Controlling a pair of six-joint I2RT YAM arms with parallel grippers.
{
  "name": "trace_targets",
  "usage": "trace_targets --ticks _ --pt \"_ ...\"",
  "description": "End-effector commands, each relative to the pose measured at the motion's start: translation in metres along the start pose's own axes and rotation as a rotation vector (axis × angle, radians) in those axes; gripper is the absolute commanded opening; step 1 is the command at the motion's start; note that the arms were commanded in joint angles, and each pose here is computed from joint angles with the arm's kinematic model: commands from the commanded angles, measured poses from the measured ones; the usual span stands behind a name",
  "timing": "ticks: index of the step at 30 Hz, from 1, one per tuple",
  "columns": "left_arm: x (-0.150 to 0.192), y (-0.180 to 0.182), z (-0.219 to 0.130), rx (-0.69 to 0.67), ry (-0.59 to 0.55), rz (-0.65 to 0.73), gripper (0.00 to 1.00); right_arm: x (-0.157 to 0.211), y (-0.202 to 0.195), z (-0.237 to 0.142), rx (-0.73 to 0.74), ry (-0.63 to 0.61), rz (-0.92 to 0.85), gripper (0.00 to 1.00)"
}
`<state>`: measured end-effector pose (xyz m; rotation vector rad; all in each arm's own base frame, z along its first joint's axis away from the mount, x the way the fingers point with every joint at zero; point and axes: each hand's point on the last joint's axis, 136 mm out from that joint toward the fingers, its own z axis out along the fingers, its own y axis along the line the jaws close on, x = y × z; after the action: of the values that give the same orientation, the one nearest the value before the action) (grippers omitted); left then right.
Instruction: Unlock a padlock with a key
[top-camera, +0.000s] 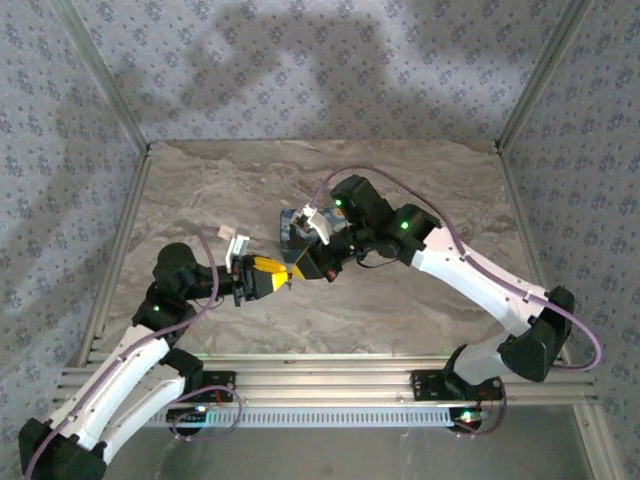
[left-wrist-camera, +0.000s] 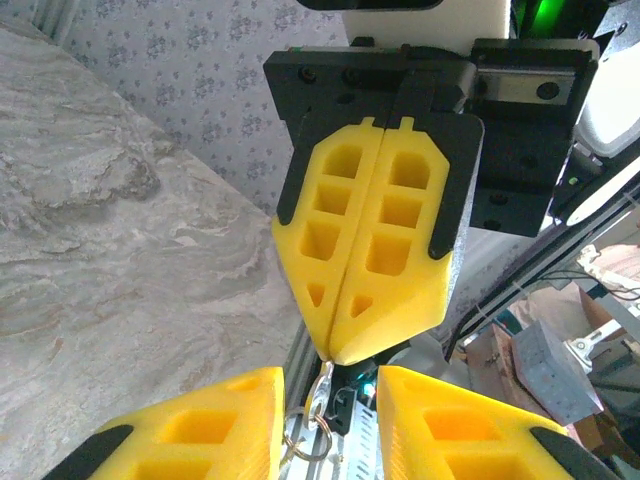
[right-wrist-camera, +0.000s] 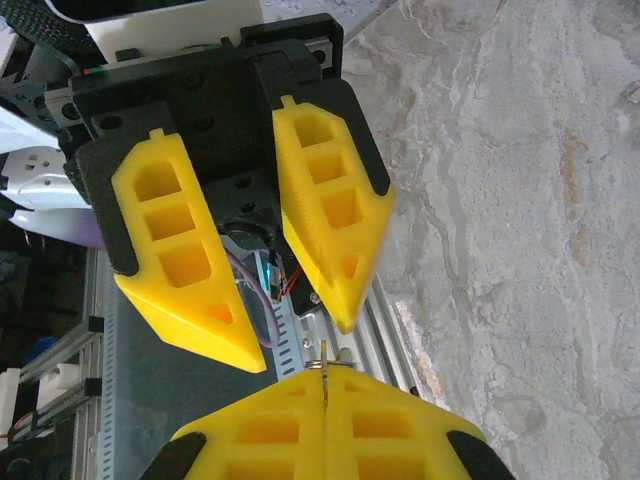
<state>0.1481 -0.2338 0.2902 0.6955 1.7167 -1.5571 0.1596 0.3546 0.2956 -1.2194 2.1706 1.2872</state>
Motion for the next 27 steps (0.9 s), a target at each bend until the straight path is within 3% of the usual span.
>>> trace_targets --ticks 1,7,19,24,27 --pt "0.003 0.000 0.001 0.008 0.010 0.026 0.30 -0.005 0.008 -0.005 -0.034 -0.010 -0.023 0.00" --pt "0.002 -0.001 0.004 0.027 0.016 0.012 0.23 -0.006 0.008 -0.004 -0.038 -0.016 -0.021 0.00" --pt "0.003 -0.007 0.007 0.052 0.029 0.015 0.21 -0.007 0.008 -0.004 -0.041 -0.018 -0.019 0.00" --pt "0.004 -0.007 0.008 0.053 0.038 0.008 0.01 -0.008 0.009 -0.005 -0.045 -0.024 -0.018 0.00" --pt "0.005 -0.009 0.005 0.041 0.028 0.037 0.00 -0.009 0.010 -0.005 -0.049 -0.026 -0.017 0.00"
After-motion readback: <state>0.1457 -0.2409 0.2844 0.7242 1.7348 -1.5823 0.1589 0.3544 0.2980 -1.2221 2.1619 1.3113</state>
